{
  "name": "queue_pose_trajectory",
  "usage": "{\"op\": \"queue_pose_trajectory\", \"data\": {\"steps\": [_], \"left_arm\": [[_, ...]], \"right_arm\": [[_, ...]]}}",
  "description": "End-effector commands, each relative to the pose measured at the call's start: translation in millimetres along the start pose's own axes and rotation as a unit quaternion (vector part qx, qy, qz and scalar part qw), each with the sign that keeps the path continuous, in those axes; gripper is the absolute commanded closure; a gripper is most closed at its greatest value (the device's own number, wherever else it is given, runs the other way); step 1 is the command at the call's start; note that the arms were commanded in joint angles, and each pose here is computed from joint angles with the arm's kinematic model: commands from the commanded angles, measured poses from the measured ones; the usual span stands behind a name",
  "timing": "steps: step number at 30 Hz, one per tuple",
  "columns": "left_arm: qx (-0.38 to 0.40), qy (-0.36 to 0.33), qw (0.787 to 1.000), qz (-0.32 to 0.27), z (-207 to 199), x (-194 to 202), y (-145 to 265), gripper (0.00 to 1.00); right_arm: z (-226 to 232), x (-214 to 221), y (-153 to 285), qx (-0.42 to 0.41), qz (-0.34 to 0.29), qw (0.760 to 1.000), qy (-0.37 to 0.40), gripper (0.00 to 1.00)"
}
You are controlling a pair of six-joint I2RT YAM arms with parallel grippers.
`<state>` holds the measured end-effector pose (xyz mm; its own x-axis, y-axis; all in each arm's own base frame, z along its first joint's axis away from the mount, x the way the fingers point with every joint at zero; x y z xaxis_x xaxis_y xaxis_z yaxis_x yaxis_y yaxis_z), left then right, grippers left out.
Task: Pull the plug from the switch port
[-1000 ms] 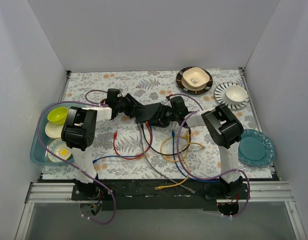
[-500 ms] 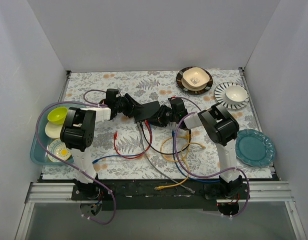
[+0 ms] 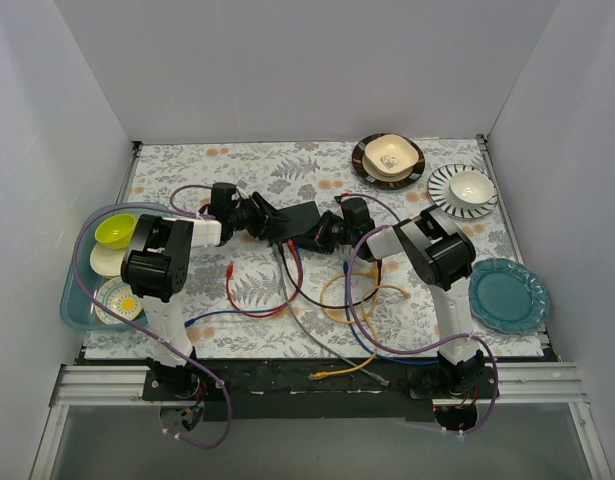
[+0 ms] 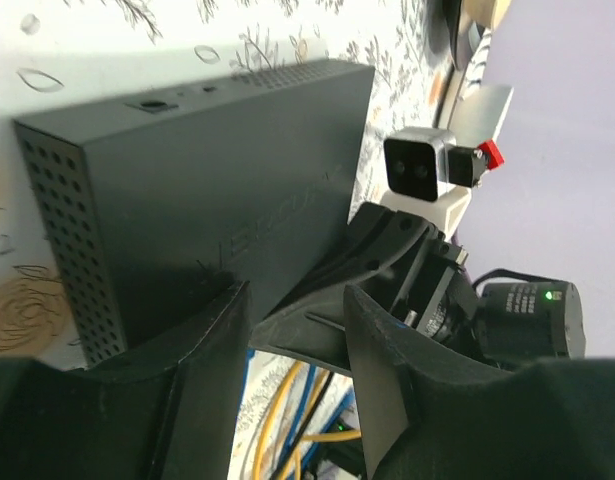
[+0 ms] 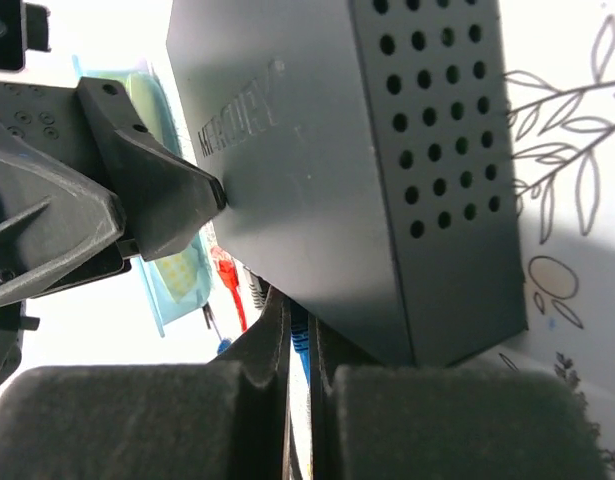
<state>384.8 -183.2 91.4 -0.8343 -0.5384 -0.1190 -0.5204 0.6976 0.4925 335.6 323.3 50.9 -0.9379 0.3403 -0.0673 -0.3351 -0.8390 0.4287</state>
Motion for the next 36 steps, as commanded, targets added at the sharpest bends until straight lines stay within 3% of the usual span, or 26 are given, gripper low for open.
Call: {"op": "queue_pose_trajectory", "data": {"steps": [1, 9, 17, 26, 36], "left_arm": [[-0.007, 0.036, 0.998, 0.046, 17.9, 19.1, -5.6, 0.58], [-0.039, 0.065, 0.996, 0.043, 34.8, 20.2, -13.1, 0.6], [-0.028, 0.048, 0.998, 0.04, 23.3, 20.7, -6.9, 0.6], [-0.041, -0.037, 0.998, 0.043, -2.6, 67.0, 11.5, 0.59], [-0.051, -0.018, 0.996, 0.07, 9.5, 83.4, 10.1, 0.59]], "right_arm": [[-45.8, 28.2, 7.7, 0.072, 0.045, 0.996, 0.007, 0.99], [-82.0, 65.8, 42.2, 0.116, 0.088, 0.989, 0.024, 0.99], [-88.4, 63.7, 53.0, 0.131, 0.088, 0.987, 0.037, 0.99], [-85.6, 55.3, 50.4, 0.118, 0.087, 0.988, 0.036, 0.99], [-101.3, 69.5, 61.4, 0.139, 0.124, 0.982, 0.037, 0.99]]}}
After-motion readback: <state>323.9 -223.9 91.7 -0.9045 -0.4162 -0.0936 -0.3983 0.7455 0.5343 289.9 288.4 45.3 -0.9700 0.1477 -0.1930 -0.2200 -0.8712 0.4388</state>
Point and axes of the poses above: each gripper's point midway between its finger pads, its own y axis back along the fingers, its own z axis along the line the jaws close on, x = y × z, the point moved 6 cm from there along y, back along the fingers, and after that the axes turned 1 degree about -y, right-handed, at the moved point
